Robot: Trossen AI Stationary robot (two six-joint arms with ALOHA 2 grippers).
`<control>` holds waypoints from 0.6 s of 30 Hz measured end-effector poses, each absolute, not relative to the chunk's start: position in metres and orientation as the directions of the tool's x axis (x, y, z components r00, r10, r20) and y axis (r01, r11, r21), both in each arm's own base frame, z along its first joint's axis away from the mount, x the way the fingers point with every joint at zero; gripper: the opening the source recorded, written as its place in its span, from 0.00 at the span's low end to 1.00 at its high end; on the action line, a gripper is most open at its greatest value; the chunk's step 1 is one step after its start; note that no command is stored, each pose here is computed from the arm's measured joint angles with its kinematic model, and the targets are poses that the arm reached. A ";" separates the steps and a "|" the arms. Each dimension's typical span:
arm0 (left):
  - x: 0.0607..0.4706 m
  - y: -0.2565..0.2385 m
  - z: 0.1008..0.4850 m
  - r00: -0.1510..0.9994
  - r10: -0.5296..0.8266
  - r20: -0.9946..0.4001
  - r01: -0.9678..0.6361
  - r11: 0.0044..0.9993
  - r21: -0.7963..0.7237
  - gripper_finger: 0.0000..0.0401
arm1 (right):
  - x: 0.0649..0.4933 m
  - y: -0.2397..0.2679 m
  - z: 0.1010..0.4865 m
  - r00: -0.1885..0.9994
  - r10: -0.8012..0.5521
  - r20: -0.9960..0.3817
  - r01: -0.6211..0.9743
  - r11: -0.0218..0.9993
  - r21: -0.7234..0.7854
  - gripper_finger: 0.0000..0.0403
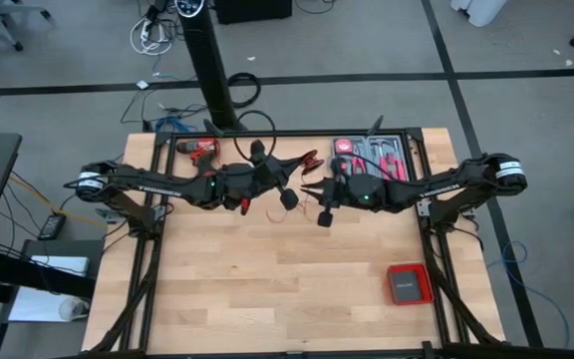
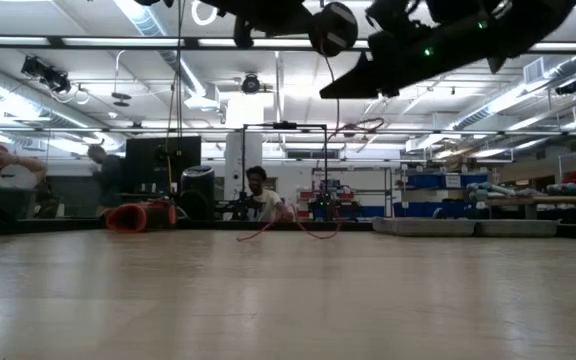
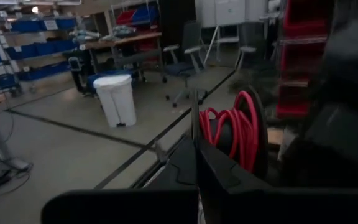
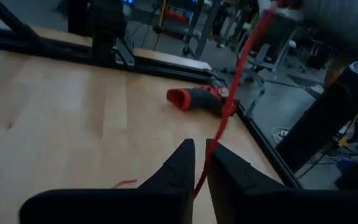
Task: Coil cords
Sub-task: Coil the red wire on the black spool
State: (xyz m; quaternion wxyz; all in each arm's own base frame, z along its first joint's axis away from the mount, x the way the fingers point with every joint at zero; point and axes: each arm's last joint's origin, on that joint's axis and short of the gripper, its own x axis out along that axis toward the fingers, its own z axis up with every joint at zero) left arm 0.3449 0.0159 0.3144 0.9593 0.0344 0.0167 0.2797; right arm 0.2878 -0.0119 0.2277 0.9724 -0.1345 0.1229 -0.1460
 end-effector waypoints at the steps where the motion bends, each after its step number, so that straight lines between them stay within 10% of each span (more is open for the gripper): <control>1: 0.344 0.016 0.317 0.847 0.531 -0.004 -0.530 0.845 0.070 0.00 | 0.285 -0.013 0.224 0.931 -0.315 -0.185 0.255 0.923 -0.289 0.08; 18: 0.338 0.014 0.327 0.870 0.491 0.035 -0.493 0.869 0.053 0.00 | 0.277 -0.025 0.209 0.953 -0.214 -0.213 0.161 0.957 -0.241 0.05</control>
